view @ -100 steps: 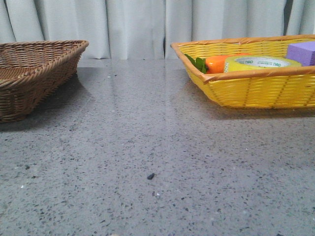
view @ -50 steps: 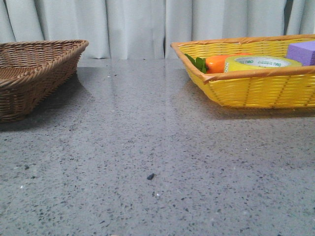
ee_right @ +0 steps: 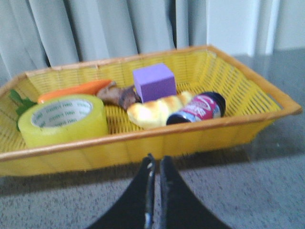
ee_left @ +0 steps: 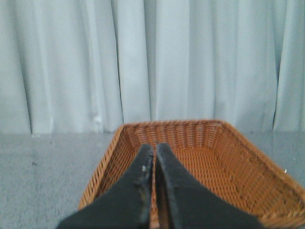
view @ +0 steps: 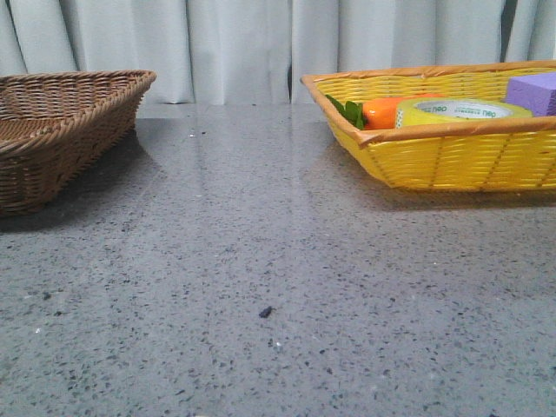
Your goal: Transfer tape with both arms
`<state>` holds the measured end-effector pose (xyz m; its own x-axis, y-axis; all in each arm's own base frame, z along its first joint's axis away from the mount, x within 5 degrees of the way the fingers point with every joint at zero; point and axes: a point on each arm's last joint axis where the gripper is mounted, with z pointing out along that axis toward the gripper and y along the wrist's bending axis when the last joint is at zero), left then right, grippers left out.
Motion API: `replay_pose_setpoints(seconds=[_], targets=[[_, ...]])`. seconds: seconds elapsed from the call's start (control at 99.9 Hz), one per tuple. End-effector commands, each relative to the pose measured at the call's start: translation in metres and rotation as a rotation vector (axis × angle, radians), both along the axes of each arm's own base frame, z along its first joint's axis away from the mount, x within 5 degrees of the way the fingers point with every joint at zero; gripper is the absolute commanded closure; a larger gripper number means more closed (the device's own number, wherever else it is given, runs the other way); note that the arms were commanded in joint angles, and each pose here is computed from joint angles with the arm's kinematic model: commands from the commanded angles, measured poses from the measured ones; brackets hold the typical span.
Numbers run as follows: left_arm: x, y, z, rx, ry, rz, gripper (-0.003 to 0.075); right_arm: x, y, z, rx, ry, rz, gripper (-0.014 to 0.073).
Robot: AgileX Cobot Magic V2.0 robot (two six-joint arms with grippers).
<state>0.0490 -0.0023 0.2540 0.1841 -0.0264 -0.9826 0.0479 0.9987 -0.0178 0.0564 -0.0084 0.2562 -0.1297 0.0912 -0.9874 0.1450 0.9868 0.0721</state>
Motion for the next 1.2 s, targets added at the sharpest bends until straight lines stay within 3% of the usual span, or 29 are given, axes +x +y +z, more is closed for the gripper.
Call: replay_pose_setpoints(seconds=[0.0, 0.11, 0.22, 0.51, 0.57, 0.69, 0.78, 0.84, 1.191], targets=[[0.001, 0.000, 0.029, -0.020, -0.041, -0.001, 0.0741, 0.011, -0.002, 0.029, -0.007, 0.032, -0.006, 0.0656], [0.009, -0.001, 0.044, -0.017, 0.013, -0.006, 0.0741, 0.029, -0.004, 0.049, -0.001, 0.122, -0.004, 0.0657], [0.019, -0.001, 0.059, -0.015, 0.044, -0.007, 0.0741, 0.051, -0.005, 0.073, -0.107, 0.219, 0.043, 0.0657], [0.044, -0.002, 0.078, -0.013, 0.107, -0.006, 0.0741, 0.118, 0.022, 0.116, -0.071, 0.393, 0.234, 0.0643], [0.047, -0.002, 0.077, -0.013, 0.115, -0.005, 0.0741, 0.136, 0.031, 0.121, -0.073, 0.449, 0.273, 0.0595], [0.050, -0.002, 0.076, -0.012, 0.129, -0.005, 0.0741, 0.168, 0.051, 0.130, -0.075, 0.533, 0.344, 0.0385], [0.050, -0.002, 0.076, -0.012, 0.129, -0.005, 0.0741, 0.191, 0.067, 0.131, -0.081, 0.586, 0.391, 0.0246], [0.050, -0.002, 0.076, -0.012, 0.129, -0.005, 0.0741, 0.205, 0.077, 0.131, -0.089, 0.617, 0.413, 0.0210], [0.050, -0.002, 0.076, -0.014, 0.127, -0.005, 0.0741, 0.278, 0.108, 0.095, -0.086, 0.880, 0.449, 0.0212]])
